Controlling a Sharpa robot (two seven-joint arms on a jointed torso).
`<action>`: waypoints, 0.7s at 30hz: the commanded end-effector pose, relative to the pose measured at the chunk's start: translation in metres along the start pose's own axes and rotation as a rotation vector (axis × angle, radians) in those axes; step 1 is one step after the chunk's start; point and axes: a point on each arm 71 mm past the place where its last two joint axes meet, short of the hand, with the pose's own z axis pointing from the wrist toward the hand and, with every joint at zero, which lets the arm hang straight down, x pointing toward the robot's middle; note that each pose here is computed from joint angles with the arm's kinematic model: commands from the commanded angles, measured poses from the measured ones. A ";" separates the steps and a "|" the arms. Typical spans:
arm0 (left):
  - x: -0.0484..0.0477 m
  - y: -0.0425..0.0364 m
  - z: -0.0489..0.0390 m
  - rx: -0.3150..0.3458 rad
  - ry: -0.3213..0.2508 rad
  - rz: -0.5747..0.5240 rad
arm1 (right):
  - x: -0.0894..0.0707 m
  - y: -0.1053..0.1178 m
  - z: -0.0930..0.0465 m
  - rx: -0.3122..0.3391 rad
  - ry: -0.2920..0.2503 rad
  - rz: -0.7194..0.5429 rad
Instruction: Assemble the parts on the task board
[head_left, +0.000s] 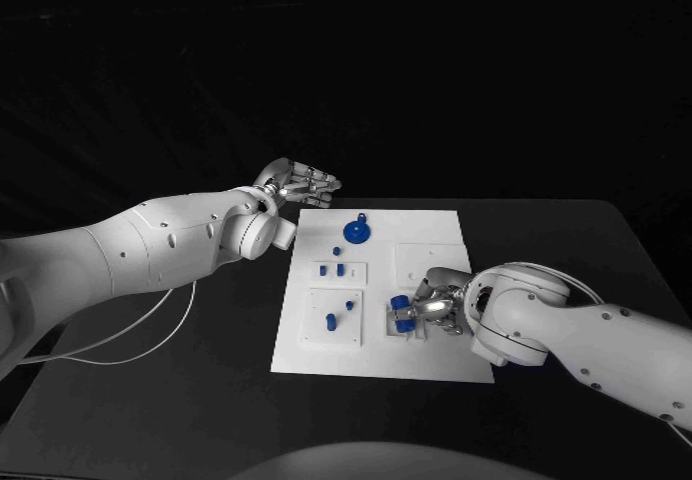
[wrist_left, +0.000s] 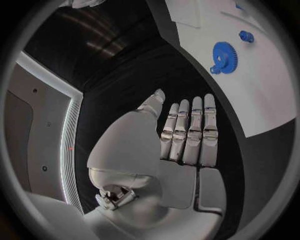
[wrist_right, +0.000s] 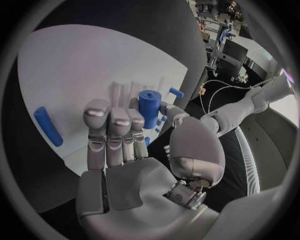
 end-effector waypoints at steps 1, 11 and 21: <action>0.0024 -0.0004 -0.0001 0.004 0.013 -0.010 | 0.004 0.000 0.002 0.007 0.023 -0.034; 0.0026 -0.0004 0.0000 0.003 0.014 -0.010 | 0.007 0.001 0.004 0.006 0.029 -0.038; 0.0026 -0.0002 0.0001 0.001 0.015 -0.011 | 0.008 0.001 0.005 0.008 0.029 -0.037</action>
